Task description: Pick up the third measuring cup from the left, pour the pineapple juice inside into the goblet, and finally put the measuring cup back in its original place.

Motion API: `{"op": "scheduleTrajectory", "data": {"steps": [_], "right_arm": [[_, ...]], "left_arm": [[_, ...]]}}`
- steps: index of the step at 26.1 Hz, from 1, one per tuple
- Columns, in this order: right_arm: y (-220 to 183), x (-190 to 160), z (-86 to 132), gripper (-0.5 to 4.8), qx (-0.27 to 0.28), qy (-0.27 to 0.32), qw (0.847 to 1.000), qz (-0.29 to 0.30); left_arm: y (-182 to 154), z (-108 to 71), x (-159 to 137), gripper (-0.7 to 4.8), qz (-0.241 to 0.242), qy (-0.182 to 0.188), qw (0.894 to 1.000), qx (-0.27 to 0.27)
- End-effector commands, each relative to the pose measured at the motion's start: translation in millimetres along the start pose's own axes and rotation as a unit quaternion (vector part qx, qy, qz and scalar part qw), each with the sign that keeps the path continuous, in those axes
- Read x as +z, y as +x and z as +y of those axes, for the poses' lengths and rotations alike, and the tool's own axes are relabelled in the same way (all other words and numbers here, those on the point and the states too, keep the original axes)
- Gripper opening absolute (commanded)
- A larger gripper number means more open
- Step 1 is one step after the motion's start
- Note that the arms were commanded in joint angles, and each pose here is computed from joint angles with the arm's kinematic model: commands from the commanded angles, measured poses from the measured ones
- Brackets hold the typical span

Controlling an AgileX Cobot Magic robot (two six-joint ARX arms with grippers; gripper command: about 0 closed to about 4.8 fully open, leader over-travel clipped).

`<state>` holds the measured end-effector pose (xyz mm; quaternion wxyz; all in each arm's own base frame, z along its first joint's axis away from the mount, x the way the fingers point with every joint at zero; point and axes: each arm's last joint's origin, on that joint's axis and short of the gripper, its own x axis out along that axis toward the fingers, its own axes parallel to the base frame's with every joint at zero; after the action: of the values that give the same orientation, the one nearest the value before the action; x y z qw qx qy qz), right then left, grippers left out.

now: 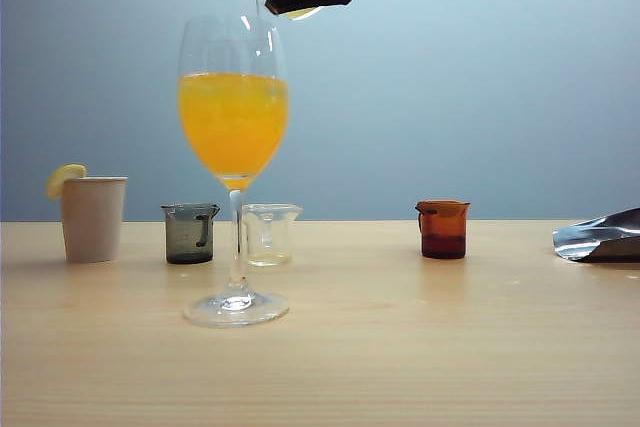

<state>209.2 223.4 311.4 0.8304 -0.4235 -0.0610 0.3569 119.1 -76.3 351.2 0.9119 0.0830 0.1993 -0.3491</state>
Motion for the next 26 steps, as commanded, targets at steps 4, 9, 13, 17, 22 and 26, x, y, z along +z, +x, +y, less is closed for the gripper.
{"op": "scheduleTrajectory", "data": {"steps": [4,9,13,17,22,26], "right_arm": [[-1.6,5.3,-5.1,2.05,-0.015,-0.012,1.000,-0.016],[-1.6,5.4,-5.1,2.05,-0.015,-0.034,0.999,-0.016],[-1.6,5.4,-5.2,2.05,-0.016,-0.035,0.999,-0.016],[-1.6,5.5,-5.3,2.05,-0.017,-0.038,0.999,-0.017],[-1.6,5.7,-5.5,2.05,-0.018,-0.051,0.998,-0.017],[-1.6,5.8,-5.6,2.05,-0.018,-0.067,0.997,-0.018]], "left_arm": [[-1.0,-0.3,1.4,-0.05,-0.006,0.001,1.000,-0.002],[-1.0,-0.3,1.4,-0.05,-0.006,0.001,1.000,-0.002],[-1.0,-0.3,1.4,-0.05,-0.006,0.001,1.000,-0.002],[-1.0,-0.3,1.4,-0.05,-0.006,0.001,1.000,-0.002],[-1.0,-0.3,1.4,-0.05,-0.006,0.001,1.000,-0.002],[-1.0,-0.3,1.4,-0.05,-0.006,0.001,1.000,-0.002]]}}
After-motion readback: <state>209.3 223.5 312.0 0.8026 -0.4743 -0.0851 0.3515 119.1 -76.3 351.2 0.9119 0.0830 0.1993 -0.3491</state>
